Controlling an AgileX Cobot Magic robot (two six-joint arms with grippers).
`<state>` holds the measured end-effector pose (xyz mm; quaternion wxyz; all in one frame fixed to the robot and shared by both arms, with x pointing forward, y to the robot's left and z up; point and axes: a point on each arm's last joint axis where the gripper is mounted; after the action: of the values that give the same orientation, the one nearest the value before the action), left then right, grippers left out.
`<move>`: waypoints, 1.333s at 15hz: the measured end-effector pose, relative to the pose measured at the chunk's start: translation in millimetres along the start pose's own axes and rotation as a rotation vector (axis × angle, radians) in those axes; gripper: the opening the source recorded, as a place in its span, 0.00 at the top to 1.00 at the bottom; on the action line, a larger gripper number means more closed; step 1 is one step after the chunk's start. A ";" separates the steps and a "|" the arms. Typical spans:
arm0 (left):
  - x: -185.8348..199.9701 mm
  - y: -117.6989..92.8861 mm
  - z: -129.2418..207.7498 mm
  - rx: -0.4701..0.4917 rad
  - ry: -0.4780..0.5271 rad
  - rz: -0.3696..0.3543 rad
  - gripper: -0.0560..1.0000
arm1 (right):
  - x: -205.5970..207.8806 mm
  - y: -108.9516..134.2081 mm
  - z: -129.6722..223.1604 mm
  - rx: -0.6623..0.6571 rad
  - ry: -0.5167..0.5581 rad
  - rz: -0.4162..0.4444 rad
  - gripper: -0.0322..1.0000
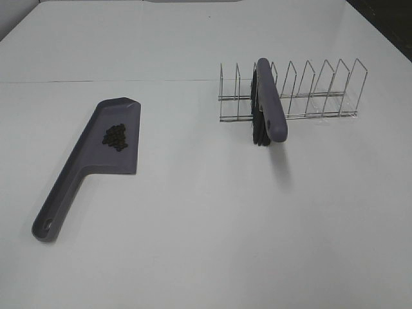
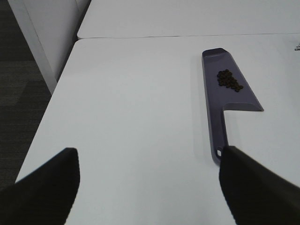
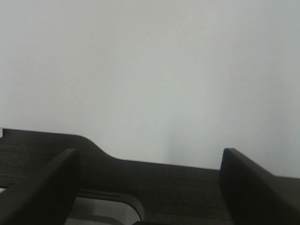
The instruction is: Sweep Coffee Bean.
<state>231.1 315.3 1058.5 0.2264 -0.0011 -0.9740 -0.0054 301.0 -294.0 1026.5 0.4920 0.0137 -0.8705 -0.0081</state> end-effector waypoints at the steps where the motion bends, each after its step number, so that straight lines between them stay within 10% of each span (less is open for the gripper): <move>1: 0.0 1.2 -0.3 -0.007 -0.003 -0.013 0.24 | 3.6 -0.2 2.1 0.006 -0.033 -0.004 0.23; 13: 0.5 1.6 0.3 -0.009 -0.002 -0.017 0.23 | 47.0 -3.5 48.3 0.026 -0.486 -0.064 0.23; 20: 0.5 1.7 0.3 -0.009 -0.002 -0.018 0.24 | 47.3 -3.6 49.0 0.031 -0.490 -0.064 0.23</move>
<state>230.6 317.0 1058.4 0.2253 0.0066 -0.9742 -0.0118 234.6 -299.0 1041.6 0.2653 0.0462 -0.9630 -0.0134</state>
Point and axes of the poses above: a point on each arm's last joint axis where the gripper is mounted, x pointing back along that axis away from the gripper, y along the wrist's bending axis when the last joint is at zero, z = x × y, and after that the axes turned 1 degree about -x, right-handed
